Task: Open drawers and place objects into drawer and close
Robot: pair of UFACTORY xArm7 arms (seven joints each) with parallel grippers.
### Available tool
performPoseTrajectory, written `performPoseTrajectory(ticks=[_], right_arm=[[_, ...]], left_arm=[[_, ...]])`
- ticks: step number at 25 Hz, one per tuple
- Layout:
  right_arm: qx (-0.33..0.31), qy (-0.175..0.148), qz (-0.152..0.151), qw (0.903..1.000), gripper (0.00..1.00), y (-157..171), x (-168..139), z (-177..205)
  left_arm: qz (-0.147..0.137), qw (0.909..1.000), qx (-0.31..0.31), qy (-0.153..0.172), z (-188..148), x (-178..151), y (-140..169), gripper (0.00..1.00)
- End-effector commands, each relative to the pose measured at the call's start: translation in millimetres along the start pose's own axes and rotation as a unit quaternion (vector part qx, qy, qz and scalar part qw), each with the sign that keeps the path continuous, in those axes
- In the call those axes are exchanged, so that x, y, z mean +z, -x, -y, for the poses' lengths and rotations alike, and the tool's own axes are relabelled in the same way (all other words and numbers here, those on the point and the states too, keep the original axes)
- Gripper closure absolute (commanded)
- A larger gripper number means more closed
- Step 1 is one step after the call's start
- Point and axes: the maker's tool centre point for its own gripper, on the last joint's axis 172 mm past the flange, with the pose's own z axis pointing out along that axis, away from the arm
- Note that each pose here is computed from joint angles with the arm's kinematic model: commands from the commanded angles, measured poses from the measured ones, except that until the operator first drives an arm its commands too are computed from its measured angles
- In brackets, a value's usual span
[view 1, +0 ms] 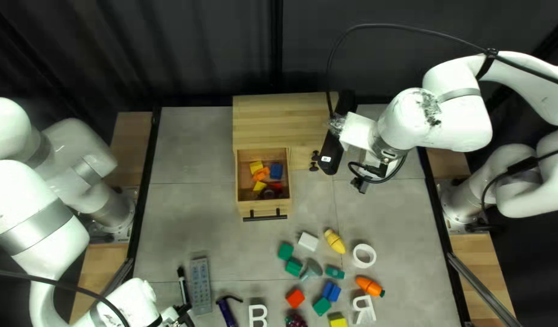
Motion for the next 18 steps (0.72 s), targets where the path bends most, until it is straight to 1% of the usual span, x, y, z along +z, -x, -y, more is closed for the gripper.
performPoseTrajectory(ticks=[1,4,7,10,11,12,14,15,16,17,18], right_arm=[[-0.131,-0.017,-0.009,0.9912,0.00,-2.4,9.7,77.5],[-0.126,-0.018,-0.004,0.9919,0.00,4.4,29.7,87.7],[-0.086,-0.012,-0.007,0.9962,0.00,17.0,46.9,93.2],[-0.008,0.008,0.018,0.9998,0.00,23.2,73.9,96.9],[0.045,0.024,0.036,0.9981,0.00,23.6,85.3,94.6],[0.073,0.035,0.044,0.9958,0.00,24.5,91.7,92.2],[0.157,0.068,0.065,0.9831,0.00,25.7,106.7,88.0],[0.178,0.076,0.069,0.9786,0.00,25.9,109.9,87.5],[0.218,0.094,0.078,0.9684,0.00,27.5,119.9,88.7],[0.236,0.104,0.084,0.9626,0.00,29.5,127.2,90.0],[0.265,0.122,0.093,0.9520,0.00,32.8,138.9,92.5]], left_arm=[[0.000,1.0000,0.000,0.000,0.0,0.0,0.0,0.00],[0.000,1.0000,0.000,0.000,0.0,0.0,0.0,0.00],[0.000,1.0000,0.000,0.000,0.0,0.0,0.0,0.00],[0.000,1.0000,0.000,0.000,0.0,0.0,0.0,0.00],[0.000,1.0000,0.000,0.000,0.0,0.0,0.0,0.00],[0.000,1.0000,0.000,0.000,0.0,0.0,0.0,0.00],[0.000,1.0000,0.000,0.000,0.0,0.0,0.0,0.00],[0.000,1.0000,0.000,0.000,0.0,0.0,0.0,0.00],[0.000,1.0000,0.000,0.000,0.0,0.0,0.0,0.00],[0.000,1.0000,0.000,0.000,0.0,0.0,0.0,0.00],[0.000,1.0000,0.000,0.000,0.0,0.0,0.0,0.00]])
